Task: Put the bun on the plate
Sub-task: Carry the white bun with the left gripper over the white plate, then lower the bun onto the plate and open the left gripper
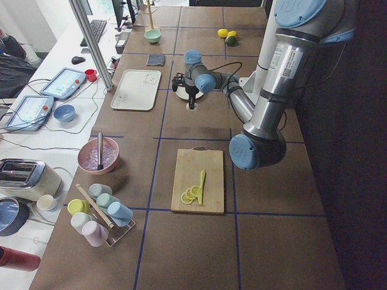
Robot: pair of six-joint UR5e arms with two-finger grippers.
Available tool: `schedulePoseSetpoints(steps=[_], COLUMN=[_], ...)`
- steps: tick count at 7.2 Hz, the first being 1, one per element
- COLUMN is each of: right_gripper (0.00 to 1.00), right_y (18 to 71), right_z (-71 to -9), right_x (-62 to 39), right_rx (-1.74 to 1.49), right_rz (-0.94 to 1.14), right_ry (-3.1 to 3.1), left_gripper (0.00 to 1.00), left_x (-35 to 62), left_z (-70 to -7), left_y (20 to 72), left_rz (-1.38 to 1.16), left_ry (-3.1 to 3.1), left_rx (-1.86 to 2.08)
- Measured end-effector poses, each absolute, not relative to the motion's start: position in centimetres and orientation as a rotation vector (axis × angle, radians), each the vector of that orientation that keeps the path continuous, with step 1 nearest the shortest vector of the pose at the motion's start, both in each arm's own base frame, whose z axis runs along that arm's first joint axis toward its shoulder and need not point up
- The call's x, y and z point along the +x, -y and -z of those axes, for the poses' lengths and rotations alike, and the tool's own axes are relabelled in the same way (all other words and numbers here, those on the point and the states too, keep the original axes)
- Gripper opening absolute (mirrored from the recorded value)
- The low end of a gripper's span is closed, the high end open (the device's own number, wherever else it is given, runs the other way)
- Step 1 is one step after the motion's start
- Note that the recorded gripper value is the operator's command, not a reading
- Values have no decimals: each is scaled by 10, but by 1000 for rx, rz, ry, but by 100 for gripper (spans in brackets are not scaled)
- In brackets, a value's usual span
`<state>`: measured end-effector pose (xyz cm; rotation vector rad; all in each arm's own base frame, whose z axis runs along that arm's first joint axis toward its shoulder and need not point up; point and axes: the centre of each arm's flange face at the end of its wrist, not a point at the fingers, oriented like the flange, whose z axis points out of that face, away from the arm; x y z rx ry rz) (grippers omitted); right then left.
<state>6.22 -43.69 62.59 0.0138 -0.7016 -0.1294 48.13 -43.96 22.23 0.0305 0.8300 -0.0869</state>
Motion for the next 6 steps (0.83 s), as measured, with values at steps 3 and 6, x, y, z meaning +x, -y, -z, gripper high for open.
schedulePoseSetpoints(steps=[3, 6], right_gripper=[100, 100], right_y=[437, 437], right_z=[-626, -626], right_x=[62, 62], right_rx=[14, 14], right_rz=[129, 129], right_ry=[702, 702], left_gripper=[38, 93], left_x=[590, 626], left_z=[-168, -178], left_y=[453, 446], left_rz=[176, 167], left_ry=[-877, -882], left_rx=[24, 17])
